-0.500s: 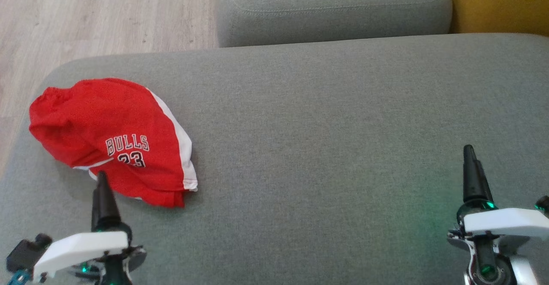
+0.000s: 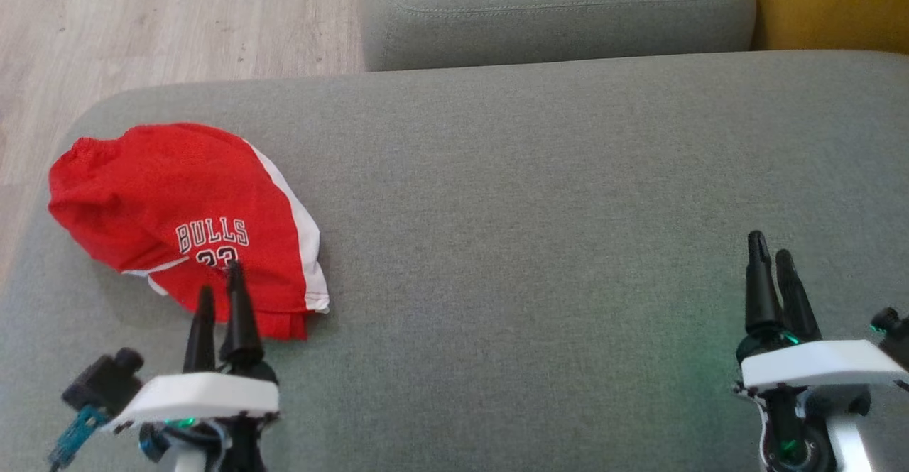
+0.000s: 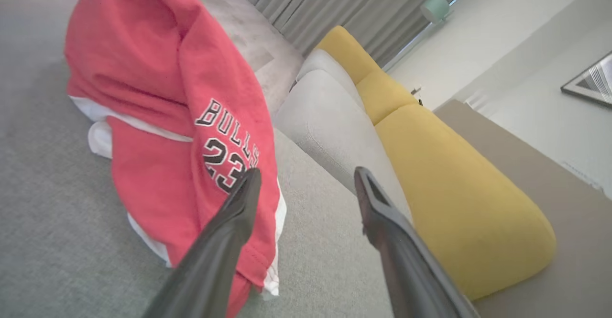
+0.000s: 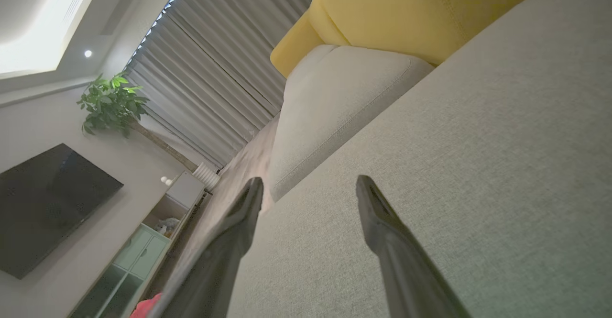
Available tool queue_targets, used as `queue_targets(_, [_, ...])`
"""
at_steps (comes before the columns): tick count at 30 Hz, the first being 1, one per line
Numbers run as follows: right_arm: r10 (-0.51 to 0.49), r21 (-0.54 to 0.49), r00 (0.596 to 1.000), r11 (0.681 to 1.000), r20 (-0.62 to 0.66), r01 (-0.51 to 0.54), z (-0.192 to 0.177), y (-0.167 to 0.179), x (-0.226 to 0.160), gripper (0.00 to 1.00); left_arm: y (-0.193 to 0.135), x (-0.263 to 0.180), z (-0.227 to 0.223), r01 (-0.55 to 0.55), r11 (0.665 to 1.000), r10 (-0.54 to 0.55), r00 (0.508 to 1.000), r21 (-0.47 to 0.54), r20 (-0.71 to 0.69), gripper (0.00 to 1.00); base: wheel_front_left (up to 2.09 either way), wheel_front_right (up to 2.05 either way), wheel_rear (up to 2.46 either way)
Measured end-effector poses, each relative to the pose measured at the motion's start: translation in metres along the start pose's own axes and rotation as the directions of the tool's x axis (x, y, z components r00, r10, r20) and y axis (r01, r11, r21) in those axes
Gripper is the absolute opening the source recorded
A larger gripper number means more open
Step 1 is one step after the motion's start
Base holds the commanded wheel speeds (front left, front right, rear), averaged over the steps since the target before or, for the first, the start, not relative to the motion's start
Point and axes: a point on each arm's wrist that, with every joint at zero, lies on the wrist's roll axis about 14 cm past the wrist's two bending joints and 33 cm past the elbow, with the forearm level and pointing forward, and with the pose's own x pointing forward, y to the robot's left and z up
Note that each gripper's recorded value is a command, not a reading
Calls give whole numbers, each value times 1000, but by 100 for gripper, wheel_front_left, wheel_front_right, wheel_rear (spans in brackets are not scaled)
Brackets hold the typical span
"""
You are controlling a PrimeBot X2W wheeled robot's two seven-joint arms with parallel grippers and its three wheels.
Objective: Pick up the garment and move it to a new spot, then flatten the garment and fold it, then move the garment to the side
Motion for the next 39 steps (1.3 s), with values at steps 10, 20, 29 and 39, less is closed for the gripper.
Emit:
queue_targets(10, [35, -158, 999, 987, -7, -36, -4, 10, 0, 100, -17, 5, -12, 50, 976, -41, 998, 214, -46, 100, 0, 0, 0])
queue_targets(20, [74, -291, 997, 954, -11, -74, -7, 20, 0, 100, -23, 7, -23, 88, 915, -58, 995, 395, -87, 100, 0, 0, 0])
queue_targets(29, [106, -419, 994, 903, -9, -100, -6, 27, 1, 100, -34, 7, -31, 133, 840, -94, 991, 527, -99, 100, 0, 0, 0])
queue_targets(39, [152, -556, 988, 822, 1, -125, -2, 38, 3, 100, -52, 9, -41, 204, 696, -167, 978, 689, -122, 100, 0, 0, 0])
